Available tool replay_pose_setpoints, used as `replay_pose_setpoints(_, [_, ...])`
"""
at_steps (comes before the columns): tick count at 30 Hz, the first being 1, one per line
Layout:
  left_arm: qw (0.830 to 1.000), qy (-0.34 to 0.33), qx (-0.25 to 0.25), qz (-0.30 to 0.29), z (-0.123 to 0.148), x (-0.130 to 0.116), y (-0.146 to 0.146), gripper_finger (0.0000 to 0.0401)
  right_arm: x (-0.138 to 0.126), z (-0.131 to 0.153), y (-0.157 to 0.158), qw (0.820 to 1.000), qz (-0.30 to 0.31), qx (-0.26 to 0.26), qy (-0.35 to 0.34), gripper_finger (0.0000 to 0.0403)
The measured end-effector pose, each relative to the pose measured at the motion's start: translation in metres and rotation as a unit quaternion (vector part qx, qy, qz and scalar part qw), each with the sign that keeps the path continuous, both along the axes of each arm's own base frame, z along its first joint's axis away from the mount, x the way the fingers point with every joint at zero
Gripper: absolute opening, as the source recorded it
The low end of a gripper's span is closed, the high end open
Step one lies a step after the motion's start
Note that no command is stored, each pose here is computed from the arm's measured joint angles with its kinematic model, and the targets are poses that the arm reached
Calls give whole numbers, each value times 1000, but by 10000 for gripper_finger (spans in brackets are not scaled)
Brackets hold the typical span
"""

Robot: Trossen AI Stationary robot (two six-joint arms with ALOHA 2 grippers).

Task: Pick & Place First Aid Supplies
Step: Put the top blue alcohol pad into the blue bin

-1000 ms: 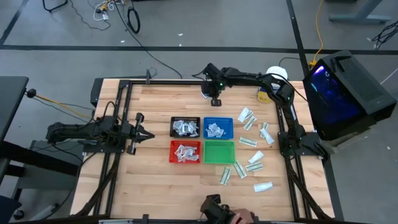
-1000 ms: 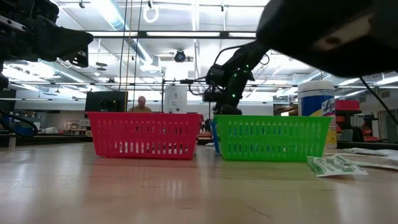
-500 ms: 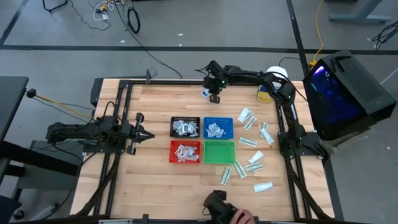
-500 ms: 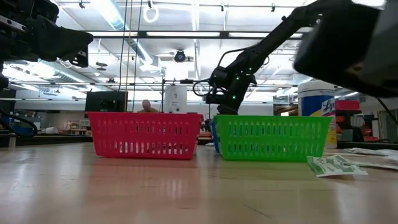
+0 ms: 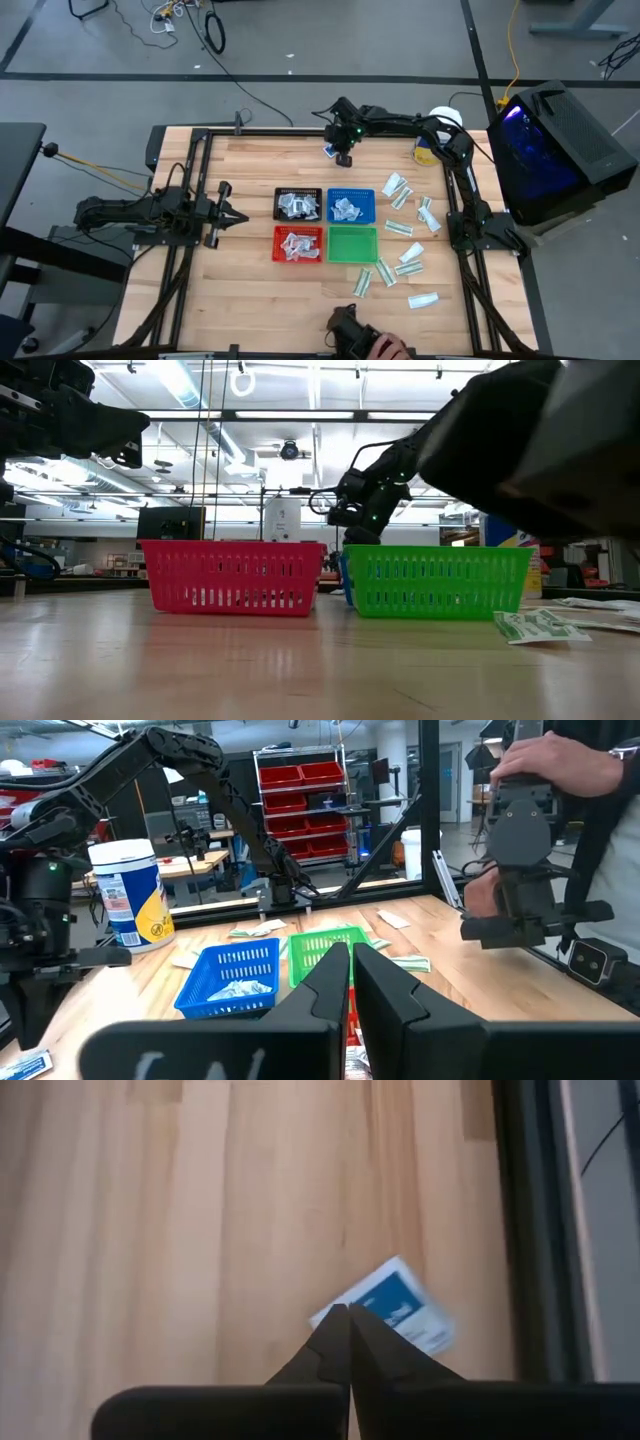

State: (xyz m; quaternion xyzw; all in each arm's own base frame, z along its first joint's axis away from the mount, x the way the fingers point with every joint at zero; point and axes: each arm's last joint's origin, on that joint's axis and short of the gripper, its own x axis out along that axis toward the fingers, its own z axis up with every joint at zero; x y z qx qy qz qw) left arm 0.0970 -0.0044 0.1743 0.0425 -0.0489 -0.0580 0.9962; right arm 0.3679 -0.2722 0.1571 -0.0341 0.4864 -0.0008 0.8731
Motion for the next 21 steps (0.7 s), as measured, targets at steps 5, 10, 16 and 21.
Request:
replay_pose_setpoints(5, [1000,0,0,0,0,0,0,25,1,0,-3,999,28,-33,-2,0])
replay_pose_setpoints(10, [1000,0,0,0,0,0,0,25,2,-13,-5,999,22,-37,15,0])
replay_pose_setpoints(16, [1000,0,0,0,0,0,0,25,-1,-15,-5,998,10,-46,39,0])
replay_pose_setpoints(21, [1000,0,0,0,0,0,0,25,-2,-16,-5,996,6,-62,61,0])
